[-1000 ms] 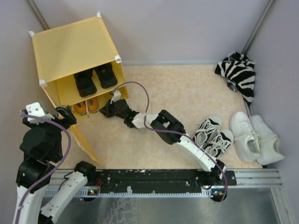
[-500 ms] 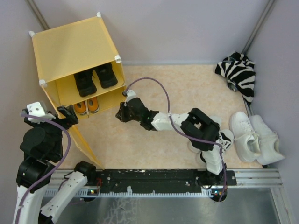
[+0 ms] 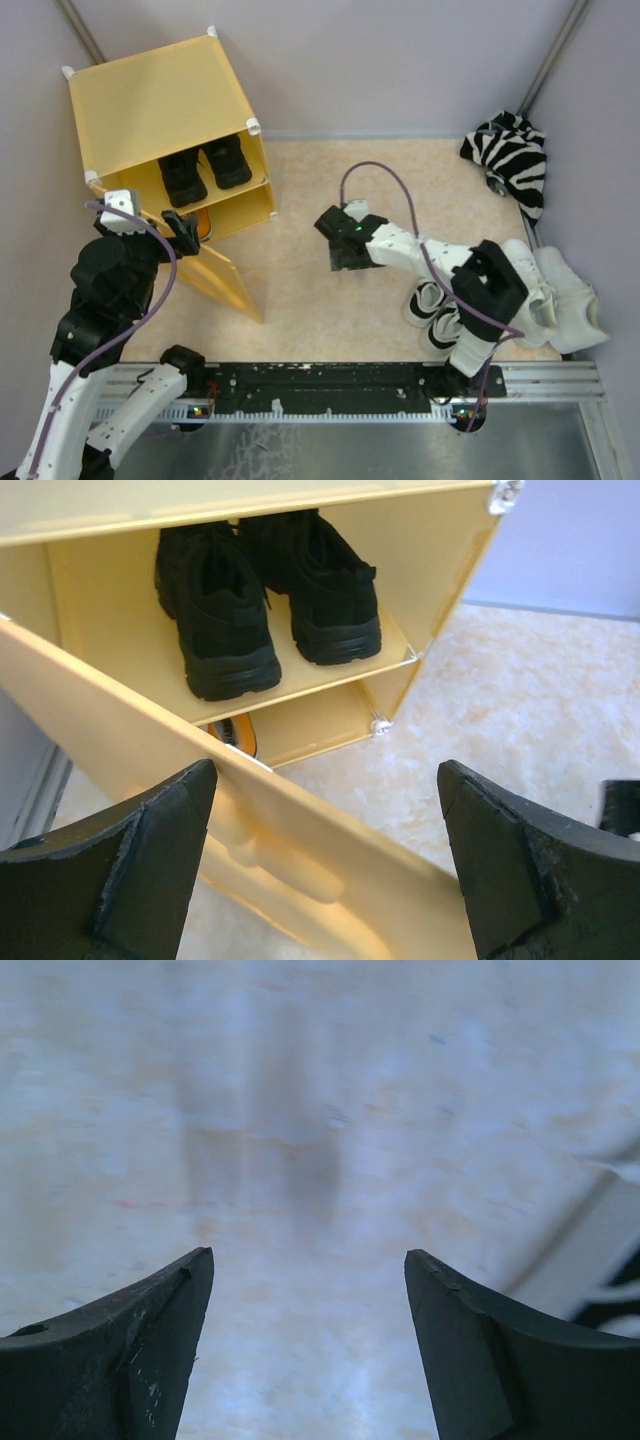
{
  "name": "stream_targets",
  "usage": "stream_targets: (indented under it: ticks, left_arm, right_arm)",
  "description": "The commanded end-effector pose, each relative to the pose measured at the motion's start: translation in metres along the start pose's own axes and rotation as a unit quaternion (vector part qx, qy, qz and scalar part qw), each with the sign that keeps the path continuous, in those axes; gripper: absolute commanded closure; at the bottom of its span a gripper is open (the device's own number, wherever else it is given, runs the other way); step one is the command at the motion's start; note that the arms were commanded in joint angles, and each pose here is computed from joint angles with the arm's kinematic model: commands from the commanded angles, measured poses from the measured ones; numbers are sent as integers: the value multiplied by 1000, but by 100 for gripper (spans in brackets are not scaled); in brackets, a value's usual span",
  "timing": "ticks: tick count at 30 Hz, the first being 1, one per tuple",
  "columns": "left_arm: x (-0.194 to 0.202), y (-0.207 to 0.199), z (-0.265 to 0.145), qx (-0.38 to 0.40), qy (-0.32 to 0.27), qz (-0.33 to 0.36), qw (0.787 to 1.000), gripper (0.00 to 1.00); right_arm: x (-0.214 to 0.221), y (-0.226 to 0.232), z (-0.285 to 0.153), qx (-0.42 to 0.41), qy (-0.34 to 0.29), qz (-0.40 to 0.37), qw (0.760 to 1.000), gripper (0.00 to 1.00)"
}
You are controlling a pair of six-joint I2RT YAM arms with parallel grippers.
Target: Place and organize the shoes in the shoe cabinet
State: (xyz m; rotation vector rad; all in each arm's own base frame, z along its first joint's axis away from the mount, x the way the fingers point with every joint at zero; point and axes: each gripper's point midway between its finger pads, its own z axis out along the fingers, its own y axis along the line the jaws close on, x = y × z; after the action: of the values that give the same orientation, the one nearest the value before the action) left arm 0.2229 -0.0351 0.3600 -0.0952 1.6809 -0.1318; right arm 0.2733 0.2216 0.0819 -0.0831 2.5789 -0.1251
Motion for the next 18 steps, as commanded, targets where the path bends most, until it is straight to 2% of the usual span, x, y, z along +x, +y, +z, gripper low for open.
stream_targets:
  ticks: [1,6,12,18]
  left_arm:
    - [-1,-31,2,81,1,-5,997,4]
    - [0,-30,3,81,-2,7,997,4]
    - [-3,-36,-5,103,-9,-4,995,4]
    - [0,-37,-9,111,-13,-9,994,3]
  right_arm:
    - [2,-93,-61,76,-2,106,991,23]
    - [15,-146,-94,75,9,240,968,25]
    - [61,-193,-121,131,40,329,934,27]
    - [83,-189,-125,105,68,392,912,27]
